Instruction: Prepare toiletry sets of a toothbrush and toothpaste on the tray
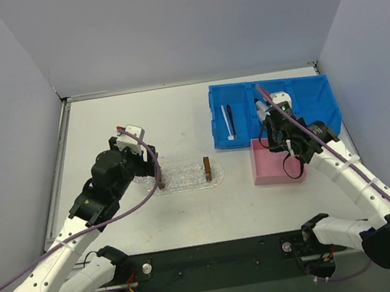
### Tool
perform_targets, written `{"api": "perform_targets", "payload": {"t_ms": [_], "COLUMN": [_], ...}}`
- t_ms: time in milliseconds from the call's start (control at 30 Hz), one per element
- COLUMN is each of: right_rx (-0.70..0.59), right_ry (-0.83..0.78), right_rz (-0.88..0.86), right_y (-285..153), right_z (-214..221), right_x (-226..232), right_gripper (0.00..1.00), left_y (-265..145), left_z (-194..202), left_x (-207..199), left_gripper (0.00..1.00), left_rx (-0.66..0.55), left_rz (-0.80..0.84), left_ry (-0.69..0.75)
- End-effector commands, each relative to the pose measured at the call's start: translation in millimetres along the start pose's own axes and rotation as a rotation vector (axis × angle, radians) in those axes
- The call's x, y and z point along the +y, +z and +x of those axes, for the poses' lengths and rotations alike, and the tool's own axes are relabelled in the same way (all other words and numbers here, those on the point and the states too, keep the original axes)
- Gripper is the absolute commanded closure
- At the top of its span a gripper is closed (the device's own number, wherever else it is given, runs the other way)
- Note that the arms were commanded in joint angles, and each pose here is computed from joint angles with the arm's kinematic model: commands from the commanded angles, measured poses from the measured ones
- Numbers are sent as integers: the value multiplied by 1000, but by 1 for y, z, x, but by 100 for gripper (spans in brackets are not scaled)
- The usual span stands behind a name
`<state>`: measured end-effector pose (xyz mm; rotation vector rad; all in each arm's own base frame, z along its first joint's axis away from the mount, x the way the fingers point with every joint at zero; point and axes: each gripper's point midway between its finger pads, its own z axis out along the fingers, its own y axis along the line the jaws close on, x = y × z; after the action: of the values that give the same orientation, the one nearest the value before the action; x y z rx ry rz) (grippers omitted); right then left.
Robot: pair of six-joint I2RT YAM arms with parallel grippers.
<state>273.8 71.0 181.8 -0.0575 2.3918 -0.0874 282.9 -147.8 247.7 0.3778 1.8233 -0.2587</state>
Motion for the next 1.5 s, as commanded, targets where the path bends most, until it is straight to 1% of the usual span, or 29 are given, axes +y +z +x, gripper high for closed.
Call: {"api": "perform_targets", "payload": {"t_ms": [0, 100, 267, 467, 533, 733, 867, 1133, 1467], "right_rx": [-66, -89, -84, -72, -59, -15, 8, 49, 107], "right_ry": [-17, -27, -73, -193, -245, -325, -324, -332, -347], "right_rz": [10, -33, -108, -196, -212, -251, -312, -348, -326], "right_y": [-25, -35, -42, -46, -44, -34, -30, -5, 19], "right_z": [-22, -30, -35, -36, -32, -24, -15, 2, 17], "right_x": [-1, 10, 35, 86, 103, 140, 165, 187, 189], "right_gripper": [100, 100, 100, 100, 100, 100, 100, 100, 100], "left_y": [-3, -2, -2, -1, -2, -2, -2, -3, -3], "left_z": [-14, -13, -13, -12, -12, -14, -14, -14, -14], "left_x": [0, 0, -1, -2, -2, 0, 0, 0, 1], "left_gripper": [19, 19, 19, 19, 19, 19, 19, 19, 19], "left_rx": [-44, -41, -38, -36, -36, -41, -43, -43, -40], "left_rz": [9, 9, 10, 15, 15, 9, 9, 9, 4], "left_ry": [-14, -12, -13, -13, -10, -9, -8, -8, -6]}}
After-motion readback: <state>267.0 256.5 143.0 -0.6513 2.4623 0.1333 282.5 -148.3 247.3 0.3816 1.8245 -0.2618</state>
